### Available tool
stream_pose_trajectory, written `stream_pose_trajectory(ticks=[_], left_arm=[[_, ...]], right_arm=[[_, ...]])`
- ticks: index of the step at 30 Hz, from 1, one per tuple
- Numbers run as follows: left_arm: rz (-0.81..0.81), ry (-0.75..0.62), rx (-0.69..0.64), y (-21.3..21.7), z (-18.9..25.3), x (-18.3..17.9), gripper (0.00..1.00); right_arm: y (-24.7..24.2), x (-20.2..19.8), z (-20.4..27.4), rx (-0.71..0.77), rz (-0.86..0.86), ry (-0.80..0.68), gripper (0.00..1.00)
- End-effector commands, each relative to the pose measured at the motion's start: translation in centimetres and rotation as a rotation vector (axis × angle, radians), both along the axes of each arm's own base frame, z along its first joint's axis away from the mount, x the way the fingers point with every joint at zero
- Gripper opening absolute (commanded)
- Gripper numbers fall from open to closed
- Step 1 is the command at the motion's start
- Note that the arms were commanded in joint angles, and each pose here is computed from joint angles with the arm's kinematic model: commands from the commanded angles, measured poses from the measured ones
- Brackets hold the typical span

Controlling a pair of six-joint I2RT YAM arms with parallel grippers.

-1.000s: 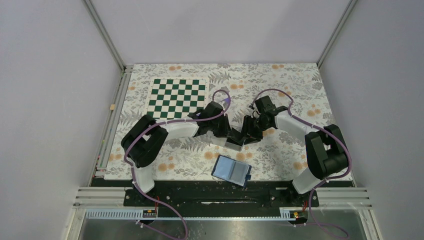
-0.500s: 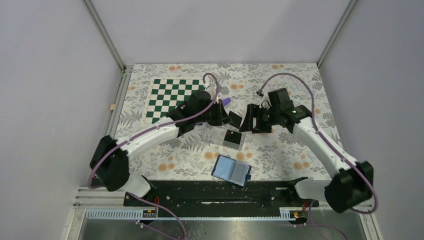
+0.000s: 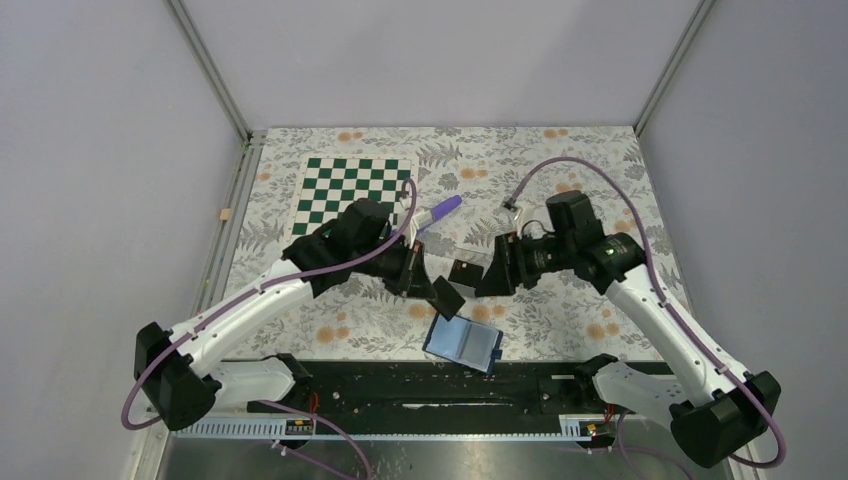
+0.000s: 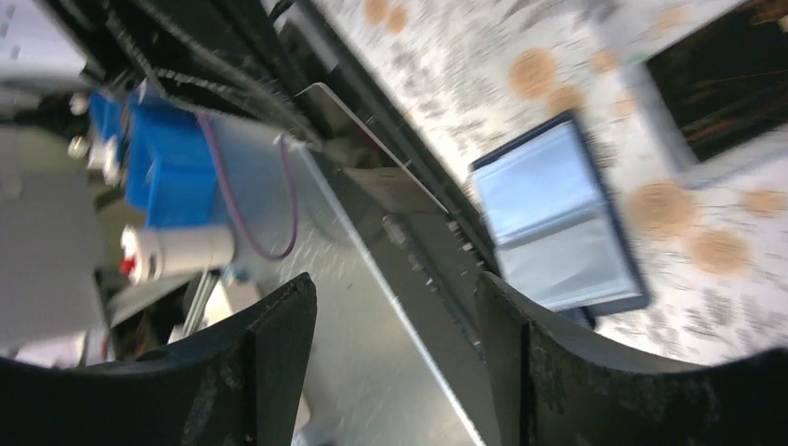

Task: Put the credit cards into the card holder
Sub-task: Pick up the credit card from the storage box.

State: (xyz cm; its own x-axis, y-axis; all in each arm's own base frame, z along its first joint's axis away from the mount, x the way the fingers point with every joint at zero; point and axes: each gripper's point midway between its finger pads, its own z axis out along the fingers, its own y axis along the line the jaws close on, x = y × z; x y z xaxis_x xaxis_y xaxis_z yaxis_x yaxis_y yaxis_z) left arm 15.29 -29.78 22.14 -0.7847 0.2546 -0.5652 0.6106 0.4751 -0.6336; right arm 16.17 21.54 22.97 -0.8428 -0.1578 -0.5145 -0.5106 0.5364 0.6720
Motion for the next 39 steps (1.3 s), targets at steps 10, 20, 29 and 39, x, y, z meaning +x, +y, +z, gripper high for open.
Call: stream_pose_trajectory(ticks=[10, 20, 29, 39], left_arm=[[-0.350, 0.140, -0.199, 0.6, 2.7, -8.7, 0.00], [-0.352, 0.147, -0.204, 0.2, 2.7, -9.1, 0.00], [-0.337, 0.122, -0.211, 0.0, 2.7, -8.6, 0.00], [-0.115, 0.034, -0.153, -0.2, 0.5, -5.0, 0.47]], right_arm=[[6.9, -7.5, 0.9, 0.271, 0.362, 0.128, 0.61], [8.0, -9.5, 0.6, 0.292, 0.438, 0.178, 0.44], [7.5, -11.3, 0.9, 0.329, 0.505, 0.220, 0.25], [7.1, -9.6, -2.3, 0.193, 0.348, 0.193, 0.00]])
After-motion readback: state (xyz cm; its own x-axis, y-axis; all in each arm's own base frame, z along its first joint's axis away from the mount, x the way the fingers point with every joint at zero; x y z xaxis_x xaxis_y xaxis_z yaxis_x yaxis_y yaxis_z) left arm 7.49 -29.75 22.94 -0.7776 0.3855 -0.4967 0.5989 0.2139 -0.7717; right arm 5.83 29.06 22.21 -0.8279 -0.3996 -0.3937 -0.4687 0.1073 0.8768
